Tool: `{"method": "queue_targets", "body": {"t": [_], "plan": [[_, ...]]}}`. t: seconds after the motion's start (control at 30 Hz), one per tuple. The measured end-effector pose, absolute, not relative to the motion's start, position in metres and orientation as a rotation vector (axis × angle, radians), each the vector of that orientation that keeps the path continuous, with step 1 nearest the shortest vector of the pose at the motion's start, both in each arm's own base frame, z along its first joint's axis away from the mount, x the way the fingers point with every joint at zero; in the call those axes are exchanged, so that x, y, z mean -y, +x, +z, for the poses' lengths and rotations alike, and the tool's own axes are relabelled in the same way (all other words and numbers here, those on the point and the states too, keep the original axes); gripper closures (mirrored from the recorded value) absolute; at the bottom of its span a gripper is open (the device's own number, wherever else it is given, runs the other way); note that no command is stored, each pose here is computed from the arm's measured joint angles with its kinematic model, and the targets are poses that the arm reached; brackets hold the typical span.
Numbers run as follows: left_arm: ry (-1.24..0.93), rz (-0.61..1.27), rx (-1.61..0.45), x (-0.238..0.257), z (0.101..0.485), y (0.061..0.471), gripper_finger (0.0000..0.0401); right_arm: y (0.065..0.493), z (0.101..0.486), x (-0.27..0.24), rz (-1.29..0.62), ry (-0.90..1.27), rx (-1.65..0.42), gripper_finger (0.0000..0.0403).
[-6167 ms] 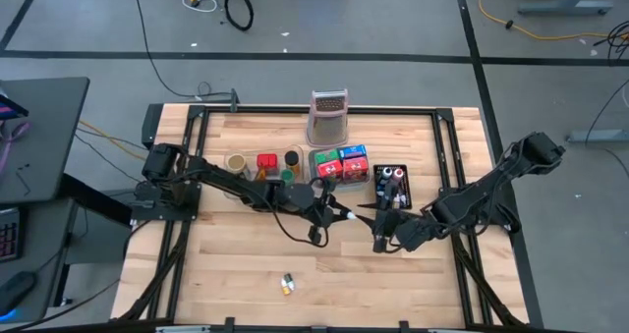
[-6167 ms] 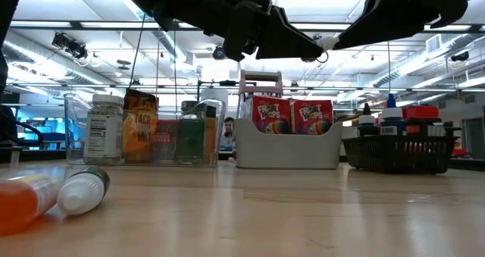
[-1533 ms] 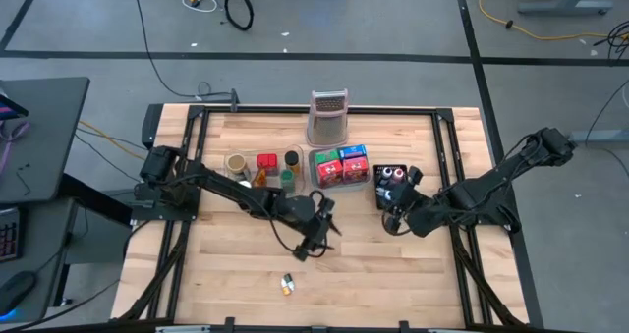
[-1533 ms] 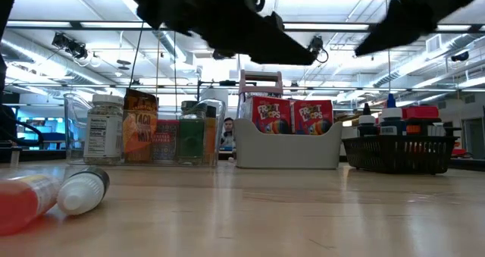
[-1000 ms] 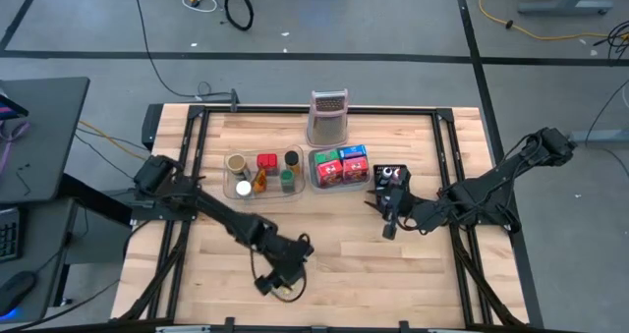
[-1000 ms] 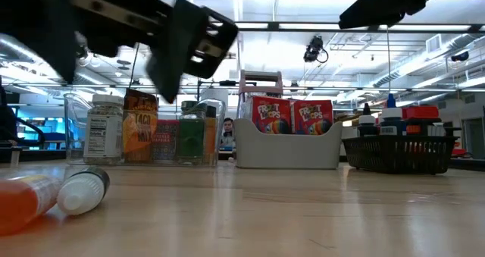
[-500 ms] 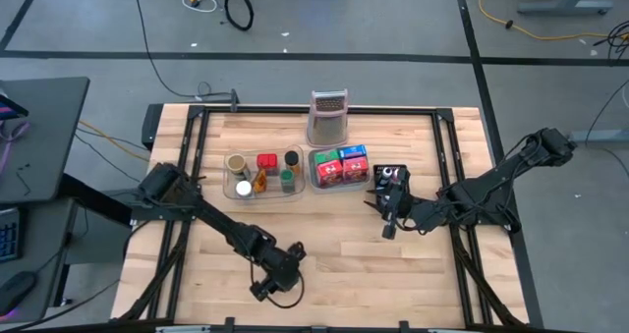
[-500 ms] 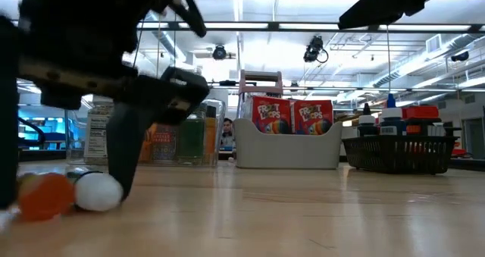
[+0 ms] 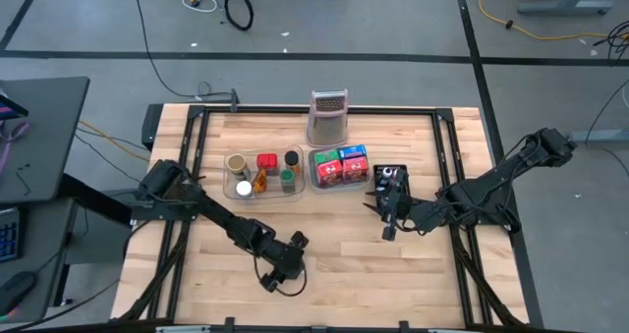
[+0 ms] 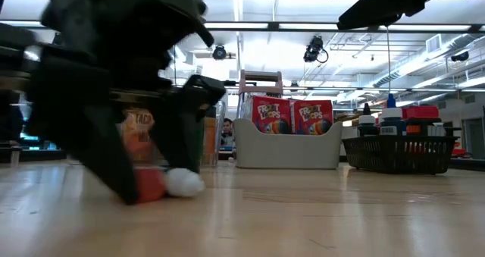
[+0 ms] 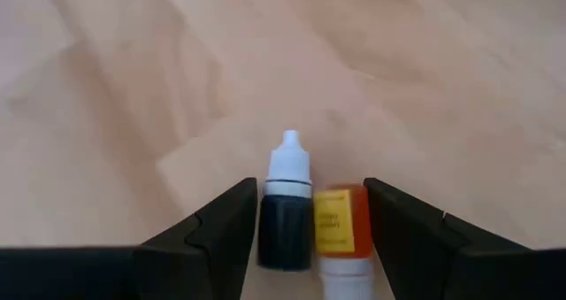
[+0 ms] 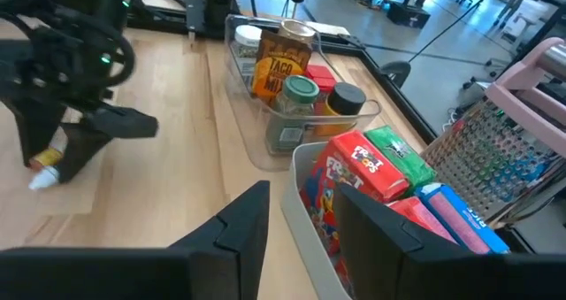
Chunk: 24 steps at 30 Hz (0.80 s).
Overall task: Pick & Place Kitchen Items
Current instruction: Put the small orange food coloring bottle into the black basket
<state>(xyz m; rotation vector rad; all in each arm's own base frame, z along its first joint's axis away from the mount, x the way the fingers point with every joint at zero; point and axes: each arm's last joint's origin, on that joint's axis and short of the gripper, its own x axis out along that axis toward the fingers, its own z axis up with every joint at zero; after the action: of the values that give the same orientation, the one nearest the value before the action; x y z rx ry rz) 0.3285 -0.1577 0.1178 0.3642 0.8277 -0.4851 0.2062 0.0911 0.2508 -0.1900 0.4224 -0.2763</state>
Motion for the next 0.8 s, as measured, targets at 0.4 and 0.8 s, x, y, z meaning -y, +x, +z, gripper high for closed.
{"method": "queue_targets", "body": {"t": [0.4,0.8], "plan": [[0.295,-0.286,-0.829,0.113,0.118,0.348,0.0186,0.206,0.251,-0.091,-0.279,-0.177,-0.420,0.0266],[0.211,-0.183,-0.850,0.081,0.118,0.356,0.0186,0.206,0.251,-0.091,-0.278,-0.177,-0.420,0.0266]]}}
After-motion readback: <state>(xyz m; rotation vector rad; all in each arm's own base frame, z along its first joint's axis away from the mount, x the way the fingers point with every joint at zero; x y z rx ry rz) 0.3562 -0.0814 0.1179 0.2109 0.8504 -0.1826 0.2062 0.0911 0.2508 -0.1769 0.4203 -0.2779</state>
